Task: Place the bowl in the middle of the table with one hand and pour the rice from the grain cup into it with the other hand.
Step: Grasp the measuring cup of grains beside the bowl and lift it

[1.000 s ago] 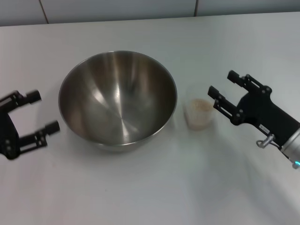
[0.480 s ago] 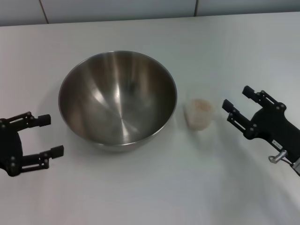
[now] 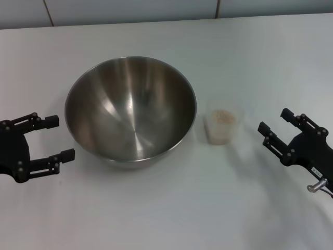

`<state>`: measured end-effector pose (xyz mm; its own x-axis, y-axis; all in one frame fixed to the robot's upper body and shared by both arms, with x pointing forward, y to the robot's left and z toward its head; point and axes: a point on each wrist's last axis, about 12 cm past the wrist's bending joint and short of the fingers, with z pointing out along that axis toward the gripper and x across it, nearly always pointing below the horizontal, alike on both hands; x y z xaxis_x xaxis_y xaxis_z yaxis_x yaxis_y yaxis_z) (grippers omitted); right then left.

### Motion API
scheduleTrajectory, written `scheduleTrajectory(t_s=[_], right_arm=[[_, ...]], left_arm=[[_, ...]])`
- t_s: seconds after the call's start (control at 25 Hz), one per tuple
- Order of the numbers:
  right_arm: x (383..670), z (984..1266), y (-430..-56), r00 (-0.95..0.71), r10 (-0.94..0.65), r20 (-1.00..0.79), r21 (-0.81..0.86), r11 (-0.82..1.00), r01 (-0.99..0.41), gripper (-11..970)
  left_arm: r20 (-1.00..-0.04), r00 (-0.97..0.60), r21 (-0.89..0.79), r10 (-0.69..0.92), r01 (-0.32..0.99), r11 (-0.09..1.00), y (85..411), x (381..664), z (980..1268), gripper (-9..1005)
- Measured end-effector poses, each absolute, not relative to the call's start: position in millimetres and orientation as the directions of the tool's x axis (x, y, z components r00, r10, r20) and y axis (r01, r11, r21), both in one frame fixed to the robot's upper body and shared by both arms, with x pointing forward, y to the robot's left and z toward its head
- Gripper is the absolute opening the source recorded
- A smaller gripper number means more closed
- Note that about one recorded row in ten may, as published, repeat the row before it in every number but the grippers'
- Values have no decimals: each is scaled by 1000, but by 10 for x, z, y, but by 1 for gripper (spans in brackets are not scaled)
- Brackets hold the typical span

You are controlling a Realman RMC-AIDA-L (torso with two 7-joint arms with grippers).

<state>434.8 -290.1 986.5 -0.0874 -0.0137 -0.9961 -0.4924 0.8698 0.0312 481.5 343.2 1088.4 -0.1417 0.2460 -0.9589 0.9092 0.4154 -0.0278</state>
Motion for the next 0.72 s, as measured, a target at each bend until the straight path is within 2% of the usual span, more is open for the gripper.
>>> scheduleTrajectory(t_s=[0.48,0.72], right_arm=[[4628,9841,-2798,-139,-38,-990,32,882,-471,684],[4677,9847,-2745,-143,-44,-989,32,872,-488,685]], left_arm=[[-957,-134,-14,257,907,421,3401,4883,10888,814],[-956,-133,-10,263,907,422,3404,4886,10887,815]])
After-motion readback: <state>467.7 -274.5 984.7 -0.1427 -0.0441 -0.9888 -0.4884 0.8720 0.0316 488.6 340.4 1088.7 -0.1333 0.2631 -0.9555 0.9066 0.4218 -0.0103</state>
